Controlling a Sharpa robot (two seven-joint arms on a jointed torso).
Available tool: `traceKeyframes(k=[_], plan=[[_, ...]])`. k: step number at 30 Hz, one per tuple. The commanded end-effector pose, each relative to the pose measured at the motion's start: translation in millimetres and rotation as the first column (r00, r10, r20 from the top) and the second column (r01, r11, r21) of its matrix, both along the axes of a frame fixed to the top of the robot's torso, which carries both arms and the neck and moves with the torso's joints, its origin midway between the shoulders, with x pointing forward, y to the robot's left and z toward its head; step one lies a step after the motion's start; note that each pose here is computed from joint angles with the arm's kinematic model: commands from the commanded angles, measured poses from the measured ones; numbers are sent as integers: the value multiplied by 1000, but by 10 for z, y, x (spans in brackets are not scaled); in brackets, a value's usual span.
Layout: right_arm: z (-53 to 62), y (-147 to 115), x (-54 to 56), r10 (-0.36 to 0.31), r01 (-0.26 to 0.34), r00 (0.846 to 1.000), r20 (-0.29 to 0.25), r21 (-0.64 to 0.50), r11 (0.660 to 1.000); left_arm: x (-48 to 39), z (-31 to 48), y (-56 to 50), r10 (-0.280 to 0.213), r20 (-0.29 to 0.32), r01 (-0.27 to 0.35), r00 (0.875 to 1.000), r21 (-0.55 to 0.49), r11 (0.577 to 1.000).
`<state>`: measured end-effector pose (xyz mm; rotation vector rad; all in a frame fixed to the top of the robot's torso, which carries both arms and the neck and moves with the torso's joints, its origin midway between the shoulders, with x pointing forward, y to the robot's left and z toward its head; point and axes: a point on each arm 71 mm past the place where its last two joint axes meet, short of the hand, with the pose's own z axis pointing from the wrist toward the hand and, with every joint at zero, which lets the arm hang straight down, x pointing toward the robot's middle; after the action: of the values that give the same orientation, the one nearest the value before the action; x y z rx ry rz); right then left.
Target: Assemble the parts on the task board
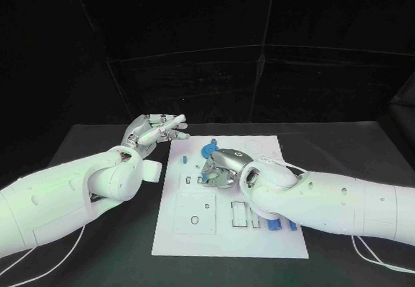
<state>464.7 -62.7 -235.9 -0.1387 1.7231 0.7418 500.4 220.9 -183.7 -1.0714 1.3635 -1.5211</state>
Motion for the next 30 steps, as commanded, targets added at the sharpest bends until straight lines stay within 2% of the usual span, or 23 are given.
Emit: traceKeyframes(k=[1, 14, 30], plan=[[-60, -24, -3, -10, 9, 1000, -18, -44, 999, 1, 14, -20, -17, 3, 17, 1000, -4, 1000], [-99, -40, -5, -5, 1, 999, -51, -84, 996, 2, 8, -21, -24, -5, 24, 1000, -4, 1000], [-91, -47, -1, -25, 22, 999, -36, -85, 996, 4, 7, -13, -20, -4, 20, 1000, -3, 1000]])
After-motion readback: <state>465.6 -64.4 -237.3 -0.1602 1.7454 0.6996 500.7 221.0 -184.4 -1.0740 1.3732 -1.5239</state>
